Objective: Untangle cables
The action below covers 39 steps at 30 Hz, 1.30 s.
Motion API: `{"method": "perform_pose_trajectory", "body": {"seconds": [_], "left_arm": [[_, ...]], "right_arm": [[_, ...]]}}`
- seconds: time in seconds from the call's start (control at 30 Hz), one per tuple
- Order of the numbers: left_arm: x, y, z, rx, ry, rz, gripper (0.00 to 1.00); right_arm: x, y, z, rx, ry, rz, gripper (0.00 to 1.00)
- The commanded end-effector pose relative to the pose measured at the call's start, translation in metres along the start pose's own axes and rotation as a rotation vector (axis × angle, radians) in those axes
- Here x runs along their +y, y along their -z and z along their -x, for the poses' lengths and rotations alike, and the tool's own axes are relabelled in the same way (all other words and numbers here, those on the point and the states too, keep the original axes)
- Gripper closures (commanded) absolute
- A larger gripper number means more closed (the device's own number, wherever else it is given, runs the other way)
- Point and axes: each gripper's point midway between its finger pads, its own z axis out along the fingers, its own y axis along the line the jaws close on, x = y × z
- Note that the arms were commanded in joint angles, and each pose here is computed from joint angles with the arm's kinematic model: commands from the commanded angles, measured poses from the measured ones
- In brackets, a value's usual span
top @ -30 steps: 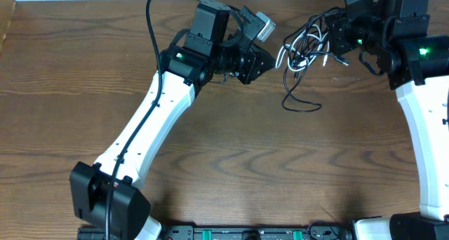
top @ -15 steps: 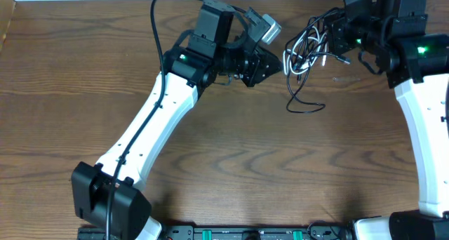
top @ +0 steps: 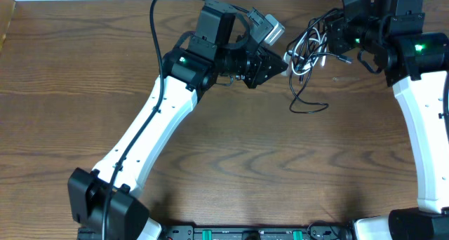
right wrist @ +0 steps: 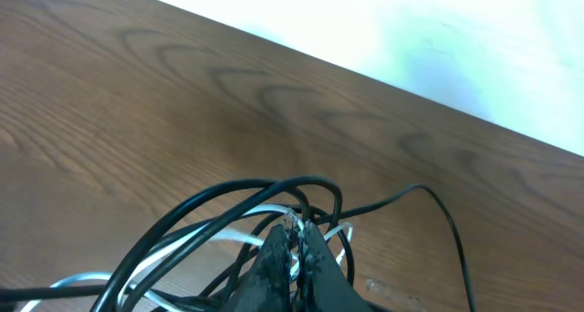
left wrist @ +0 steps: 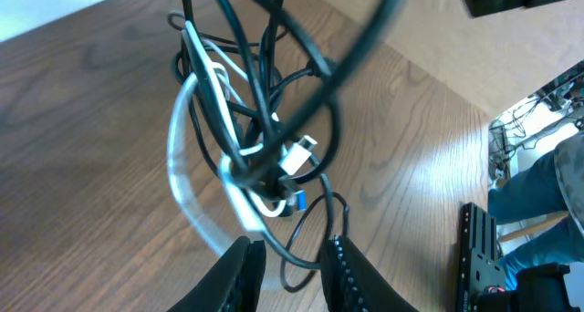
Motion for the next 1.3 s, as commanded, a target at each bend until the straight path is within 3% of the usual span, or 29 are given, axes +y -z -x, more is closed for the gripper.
{"method": "perform_pose_trajectory", "body": {"seconds": [0.0, 0.47, 0.8, 0.9, 1.27], "left_arm": [[-0.010, 0.012, 0.015, -0.038, -0.025, -0.004, 0.74], [-0.004, 0.012, 0.015, -0.036, -0.028, 0.030, 0.74], [0.018, 0.014, 0.009, -0.011, -0.025, 0.162, 0.74], [0.021, 0.014, 0.008, -0.008, -0.024, 0.179, 0.61], [0.028, 0.010, 0.004, 0.006, -0.013, 0.192, 0.60]], "right_arm": [[-0.005, 0.004, 0.005, -0.015, 0.007, -0.019, 0.99], [0.002, 0.004, 0.007, -0.023, 0.008, 0.020, 0.99], [0.002, 0.004, 0.007, -0.022, 0.011, 0.020, 0.99], [0.002, 0.004, 0.006, -0.022, 0.011, 0.020, 0.99], [0.004, 0.004, 0.006, -0.023, 0.010, 0.034, 0.99]]}}
